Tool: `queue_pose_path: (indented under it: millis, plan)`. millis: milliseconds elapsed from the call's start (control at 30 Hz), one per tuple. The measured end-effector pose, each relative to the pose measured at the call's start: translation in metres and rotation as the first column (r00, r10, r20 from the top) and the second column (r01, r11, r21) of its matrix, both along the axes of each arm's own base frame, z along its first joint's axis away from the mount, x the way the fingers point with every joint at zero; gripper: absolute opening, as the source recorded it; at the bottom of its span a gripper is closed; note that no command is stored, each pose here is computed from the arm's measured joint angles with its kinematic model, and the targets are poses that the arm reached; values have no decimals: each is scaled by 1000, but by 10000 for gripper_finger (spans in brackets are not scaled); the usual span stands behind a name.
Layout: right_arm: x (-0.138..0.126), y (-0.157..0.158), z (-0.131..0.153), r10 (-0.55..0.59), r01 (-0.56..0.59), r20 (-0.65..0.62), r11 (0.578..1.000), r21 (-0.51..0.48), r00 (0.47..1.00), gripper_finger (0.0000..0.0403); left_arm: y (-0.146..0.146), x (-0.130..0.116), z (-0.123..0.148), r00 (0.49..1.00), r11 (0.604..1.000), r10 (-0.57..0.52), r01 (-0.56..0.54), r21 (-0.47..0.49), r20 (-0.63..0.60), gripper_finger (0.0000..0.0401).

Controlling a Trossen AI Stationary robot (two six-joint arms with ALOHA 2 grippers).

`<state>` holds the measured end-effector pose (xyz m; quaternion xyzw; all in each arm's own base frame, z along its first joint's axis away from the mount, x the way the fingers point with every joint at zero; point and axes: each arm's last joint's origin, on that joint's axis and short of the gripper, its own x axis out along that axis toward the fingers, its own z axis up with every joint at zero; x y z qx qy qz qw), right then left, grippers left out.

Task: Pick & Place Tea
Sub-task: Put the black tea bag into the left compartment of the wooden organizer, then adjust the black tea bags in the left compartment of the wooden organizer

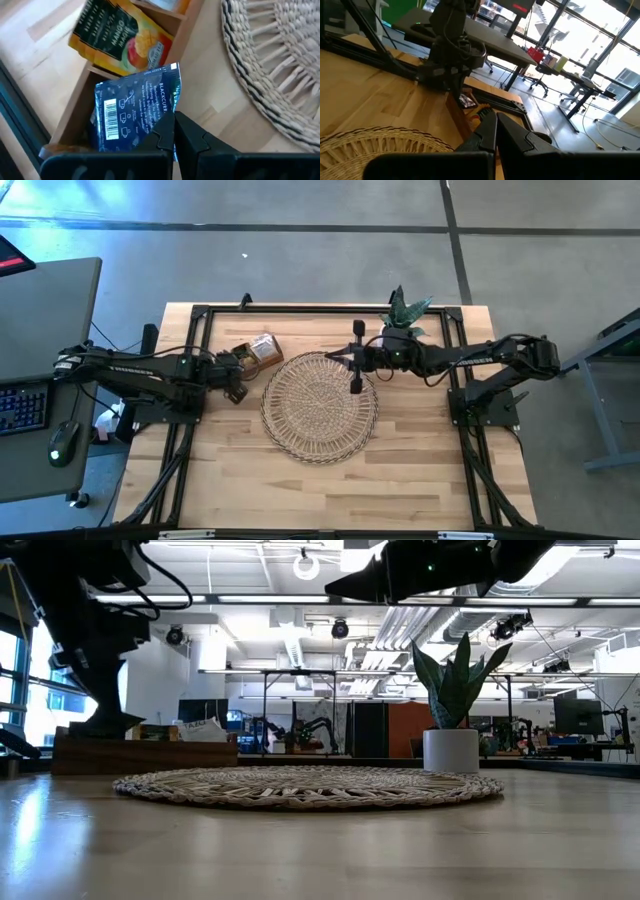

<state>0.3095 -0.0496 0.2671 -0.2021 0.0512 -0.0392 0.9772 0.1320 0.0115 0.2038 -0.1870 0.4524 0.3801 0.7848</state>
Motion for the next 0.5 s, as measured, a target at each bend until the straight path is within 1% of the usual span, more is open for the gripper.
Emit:
queue_pose_path:
  millis: [133, 300, 400, 500]
  plan:
    - [0, 0, 0, 0, 0, 3, 1000, 0, 1000, 4, 0, -1, -1, 1000, 1000, -4, 3, -10, -18, 18]
    - [0, 0, 0, 0, 0, 3, 1000, 0, 1000, 4, 0, -3, -1, 999, 1000, -3, 3, -9, -35, 62]
    - [0, 0, 0, 0, 0, 3, 1000, 1, 1000, 6, 0, -3, 9, 999, 1000, -1, 0, -13, -40, 84]
    - [0, 0, 0, 0, 0, 3, 1000, 0, 1000, 3, 0, -3, 25, 999, 1000, 17, -18, -20, -27, 90]
